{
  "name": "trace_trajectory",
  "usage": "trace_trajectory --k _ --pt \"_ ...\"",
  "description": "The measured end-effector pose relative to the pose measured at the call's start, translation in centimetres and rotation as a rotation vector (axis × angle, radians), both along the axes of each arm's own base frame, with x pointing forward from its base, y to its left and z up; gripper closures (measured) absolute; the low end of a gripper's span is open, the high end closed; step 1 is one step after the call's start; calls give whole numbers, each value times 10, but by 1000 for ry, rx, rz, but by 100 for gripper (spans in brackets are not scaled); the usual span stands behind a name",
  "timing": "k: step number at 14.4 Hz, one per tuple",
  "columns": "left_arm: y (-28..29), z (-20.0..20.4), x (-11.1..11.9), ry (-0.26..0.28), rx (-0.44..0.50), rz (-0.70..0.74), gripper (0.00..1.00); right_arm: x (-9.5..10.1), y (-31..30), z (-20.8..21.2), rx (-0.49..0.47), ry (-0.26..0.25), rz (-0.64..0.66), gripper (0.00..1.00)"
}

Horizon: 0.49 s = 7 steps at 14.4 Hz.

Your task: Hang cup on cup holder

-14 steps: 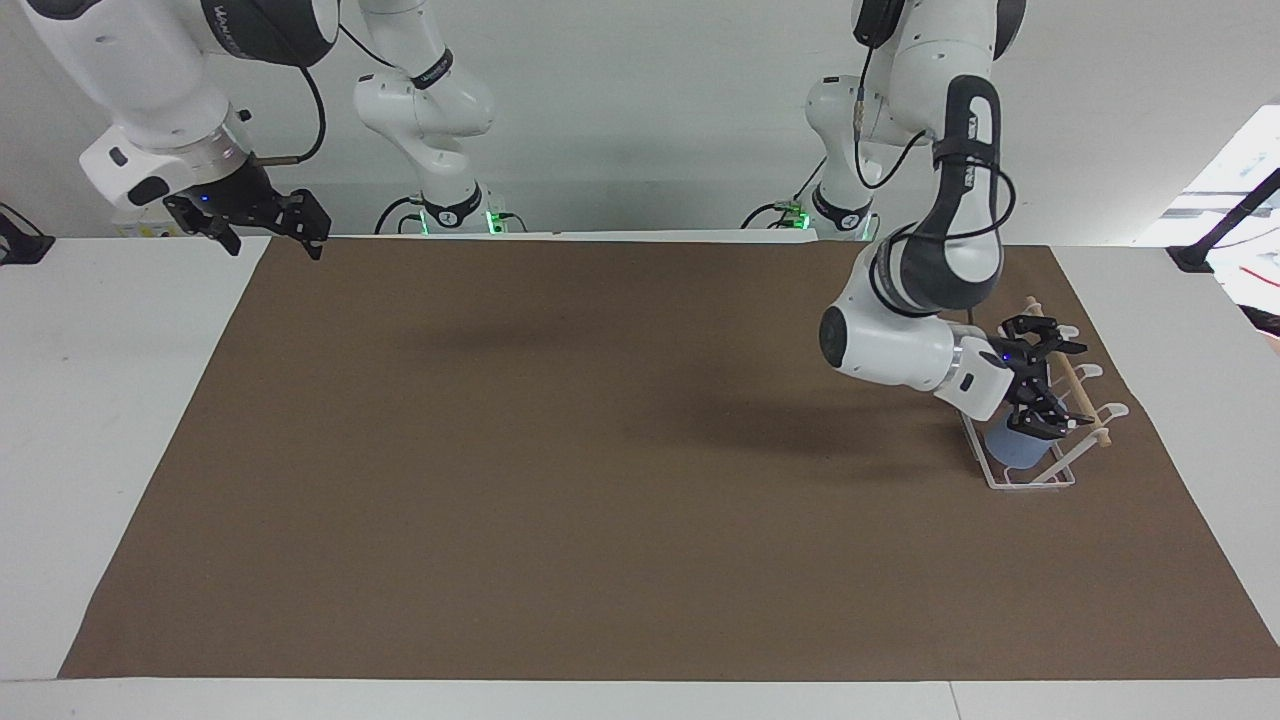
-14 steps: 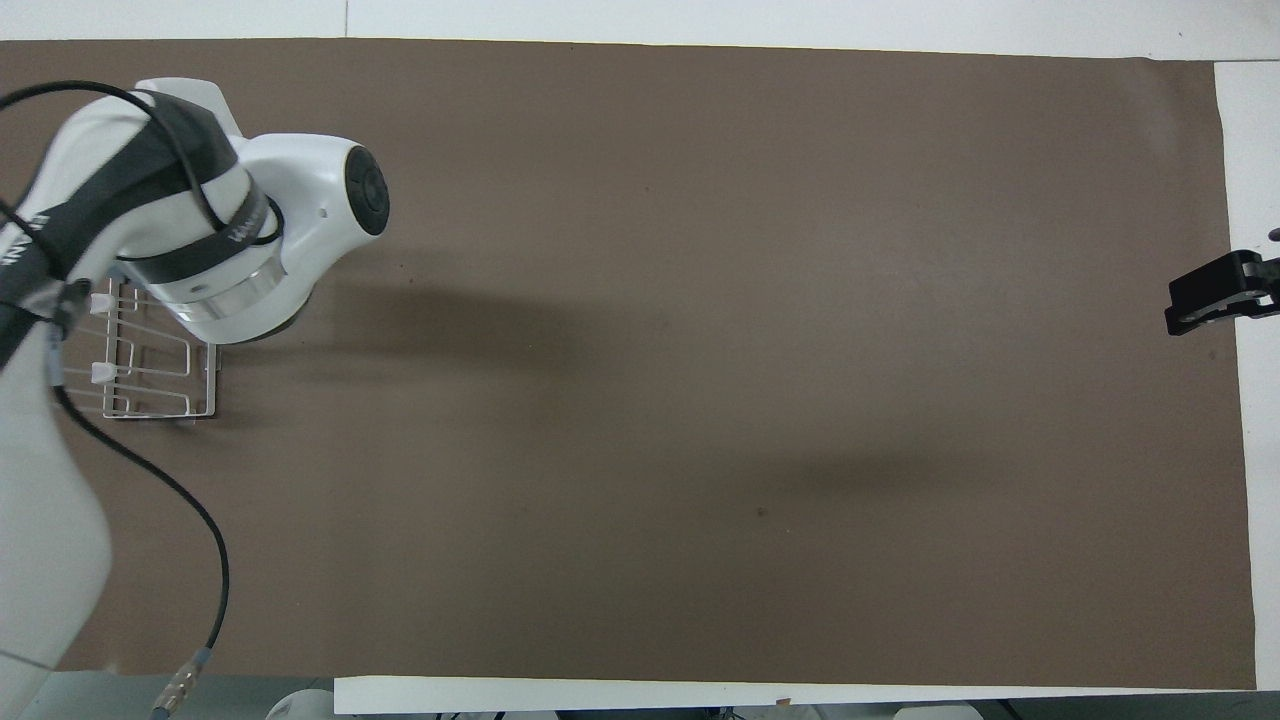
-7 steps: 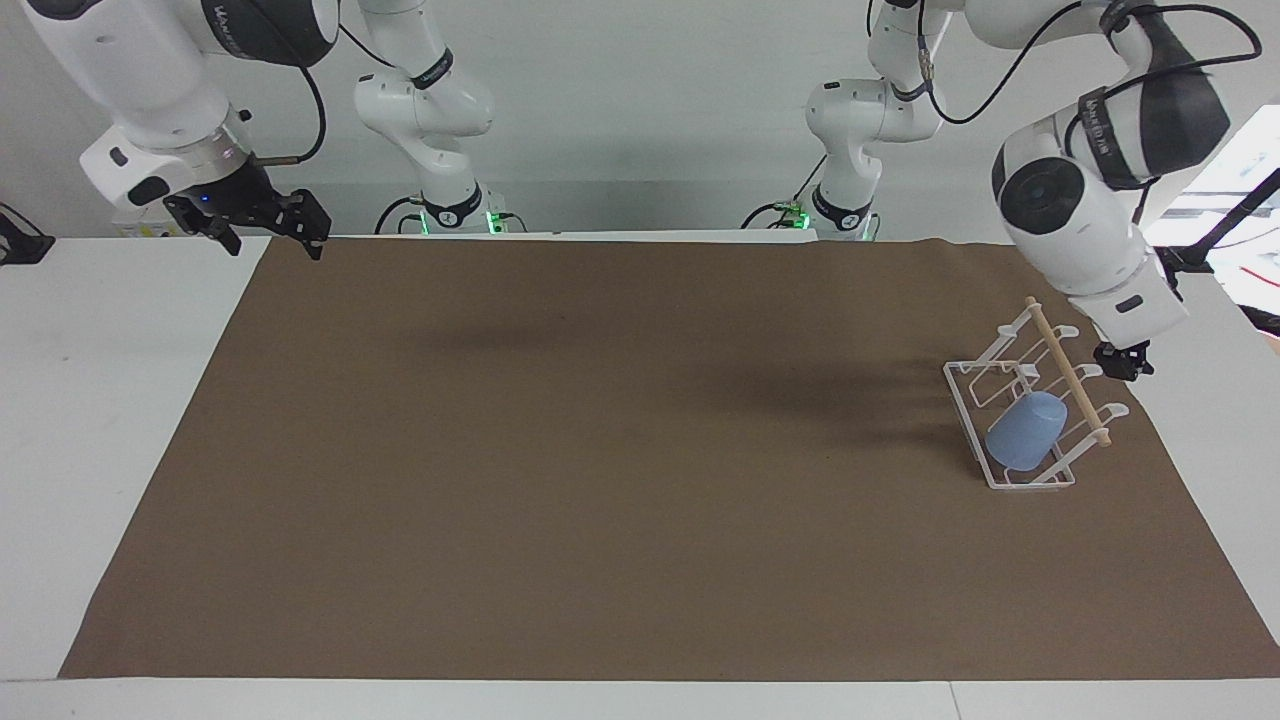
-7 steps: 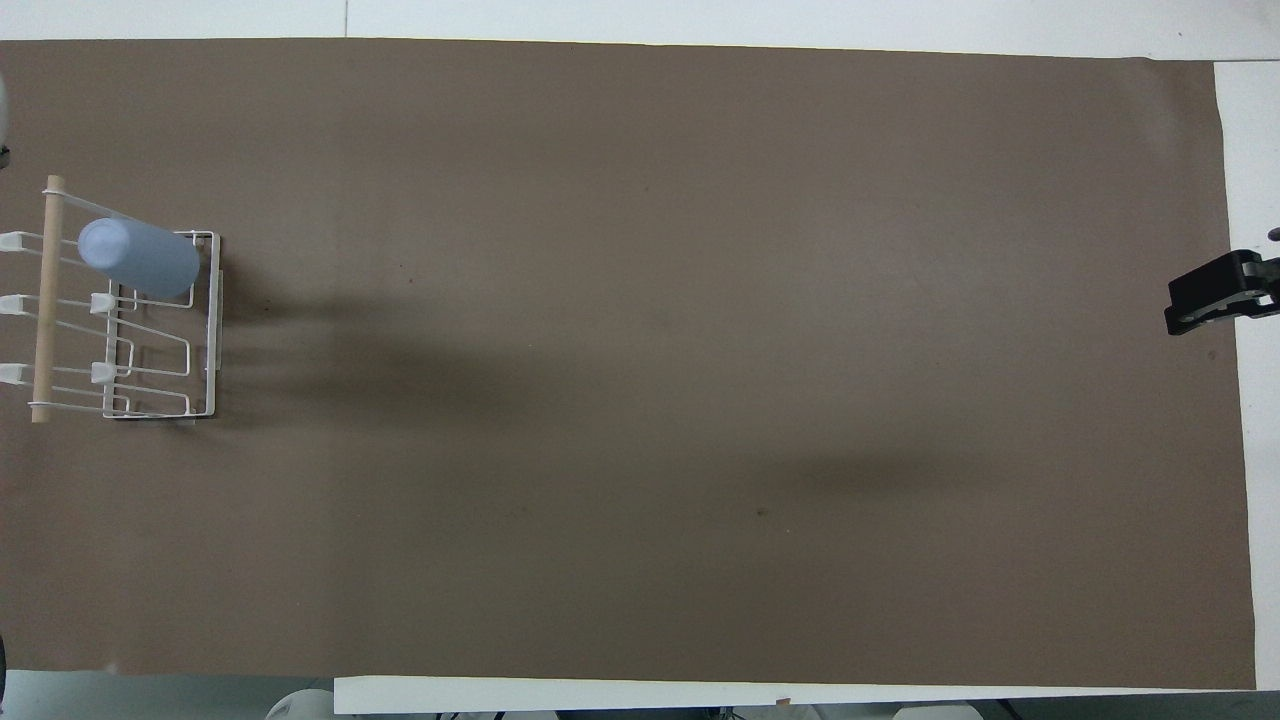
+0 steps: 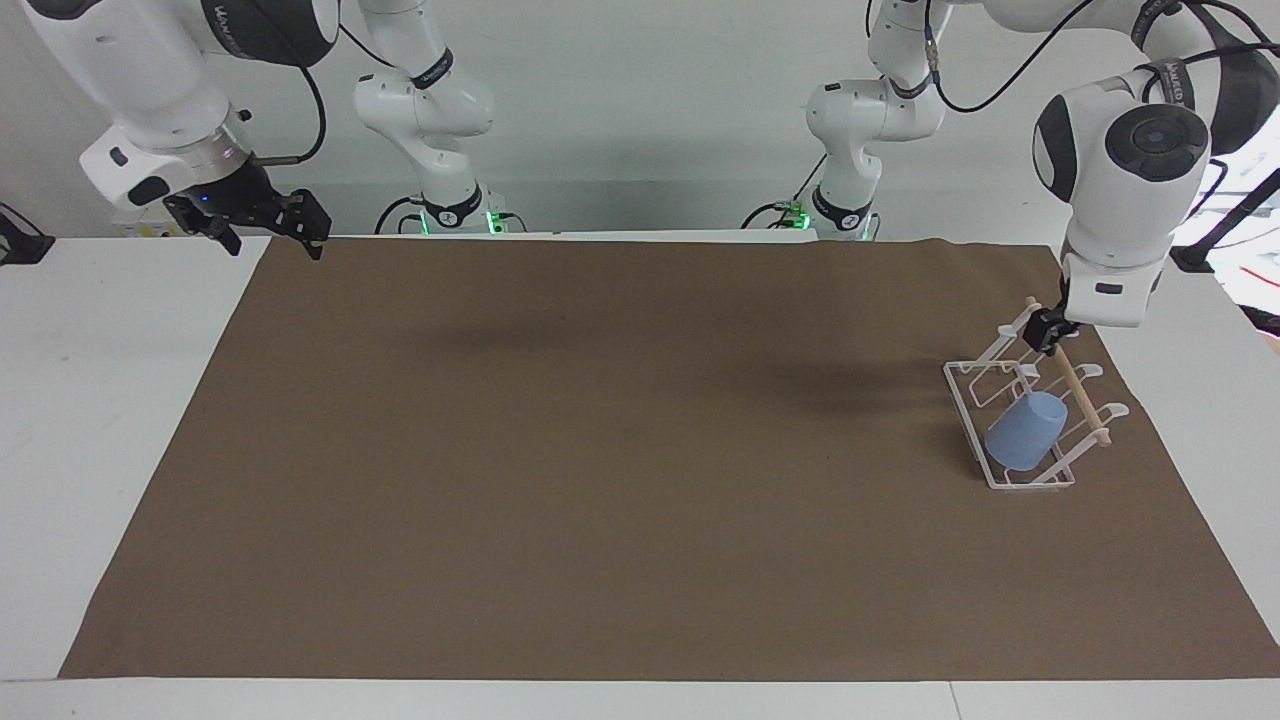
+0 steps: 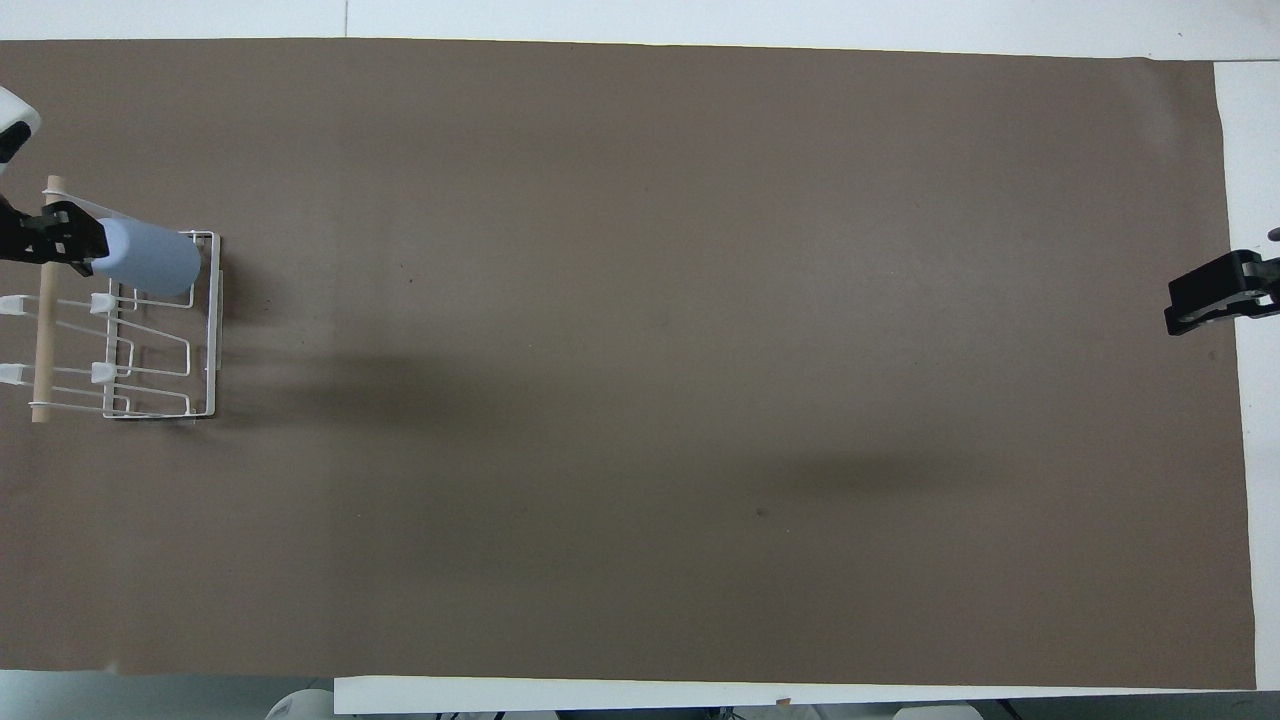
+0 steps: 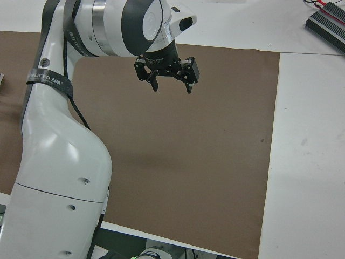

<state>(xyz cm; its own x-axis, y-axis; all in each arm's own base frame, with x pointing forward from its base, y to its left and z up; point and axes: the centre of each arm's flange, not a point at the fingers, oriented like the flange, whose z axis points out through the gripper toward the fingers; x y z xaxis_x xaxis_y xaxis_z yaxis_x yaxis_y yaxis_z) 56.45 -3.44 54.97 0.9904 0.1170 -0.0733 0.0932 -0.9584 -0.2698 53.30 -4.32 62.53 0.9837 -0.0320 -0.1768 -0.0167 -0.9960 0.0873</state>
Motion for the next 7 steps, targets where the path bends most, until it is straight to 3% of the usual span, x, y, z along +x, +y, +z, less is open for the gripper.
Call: trace_trajectory --k 2,4,7 --pt "-10 22 -12 15 -132 -70 0 0 0 0 0 0 0 0" --pt "-23 45 -18 -14 -223 -108 0 0 0 0 0 0 0 0" --pt "-52 63 -20 -43 -259 -169 0 0 0 0 0 0 0 0"
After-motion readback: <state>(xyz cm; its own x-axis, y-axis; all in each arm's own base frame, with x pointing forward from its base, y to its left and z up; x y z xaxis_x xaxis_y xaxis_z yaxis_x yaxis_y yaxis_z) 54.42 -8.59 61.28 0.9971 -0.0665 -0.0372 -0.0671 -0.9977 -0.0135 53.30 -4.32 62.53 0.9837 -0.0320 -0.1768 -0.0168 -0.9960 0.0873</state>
